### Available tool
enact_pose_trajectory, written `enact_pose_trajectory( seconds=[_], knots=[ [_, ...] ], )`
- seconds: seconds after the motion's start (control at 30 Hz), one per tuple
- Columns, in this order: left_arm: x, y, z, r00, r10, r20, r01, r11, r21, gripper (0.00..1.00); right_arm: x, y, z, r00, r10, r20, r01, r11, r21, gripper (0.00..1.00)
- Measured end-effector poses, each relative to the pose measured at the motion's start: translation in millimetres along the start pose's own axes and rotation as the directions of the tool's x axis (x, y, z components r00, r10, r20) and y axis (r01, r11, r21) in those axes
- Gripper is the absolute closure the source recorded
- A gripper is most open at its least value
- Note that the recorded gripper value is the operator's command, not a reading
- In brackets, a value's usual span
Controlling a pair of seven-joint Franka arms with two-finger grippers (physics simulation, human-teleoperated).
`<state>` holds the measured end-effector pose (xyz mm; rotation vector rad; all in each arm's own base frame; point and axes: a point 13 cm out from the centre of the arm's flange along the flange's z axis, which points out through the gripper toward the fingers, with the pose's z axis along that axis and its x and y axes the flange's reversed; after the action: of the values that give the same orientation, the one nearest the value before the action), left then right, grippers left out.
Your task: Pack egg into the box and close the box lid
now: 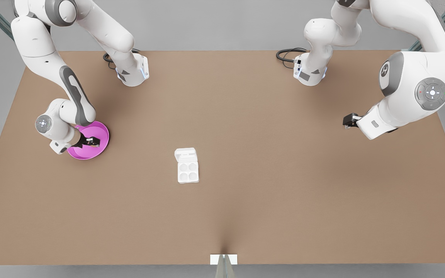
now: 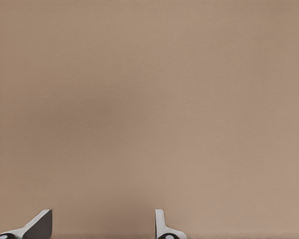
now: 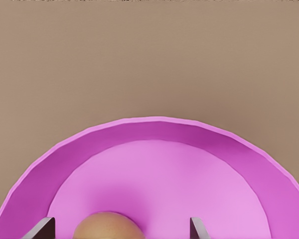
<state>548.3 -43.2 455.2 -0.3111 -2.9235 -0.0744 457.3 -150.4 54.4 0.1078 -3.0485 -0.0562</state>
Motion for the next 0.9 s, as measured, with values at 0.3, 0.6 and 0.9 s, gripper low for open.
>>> enact_pose_trajectory(
  seconds=[0.3, 0.6, 0.9],
  knots=[
    [-0.6, -1.4, 0.7, 1.0, 0.003, -0.001, -0.003, 1.0, -0.001, 0.0, 2.5, 11.5, 4.1, 0.999, -0.029, -0.017, 0.029, 1.0, -0.004, 0.0],
    [-0.8, -1.1, 0.6, 1.0, 0.003, 0.0, -0.003, 1.0, 0.0, 0.0, 13.3, 17.6, 16.0, 0.997, -0.04, -0.06, 0.039, 0.999, -0.024, 0.0],
    [-0.9, -1.9, 1.4, 1.0, 0.004, -0.003, -0.004, 1.0, 0.0, 0.0, 16.8, 21.9, 28.9, 0.996, -0.047, -0.079, 0.044, 0.998, -0.043, 0.0]
  ],
)
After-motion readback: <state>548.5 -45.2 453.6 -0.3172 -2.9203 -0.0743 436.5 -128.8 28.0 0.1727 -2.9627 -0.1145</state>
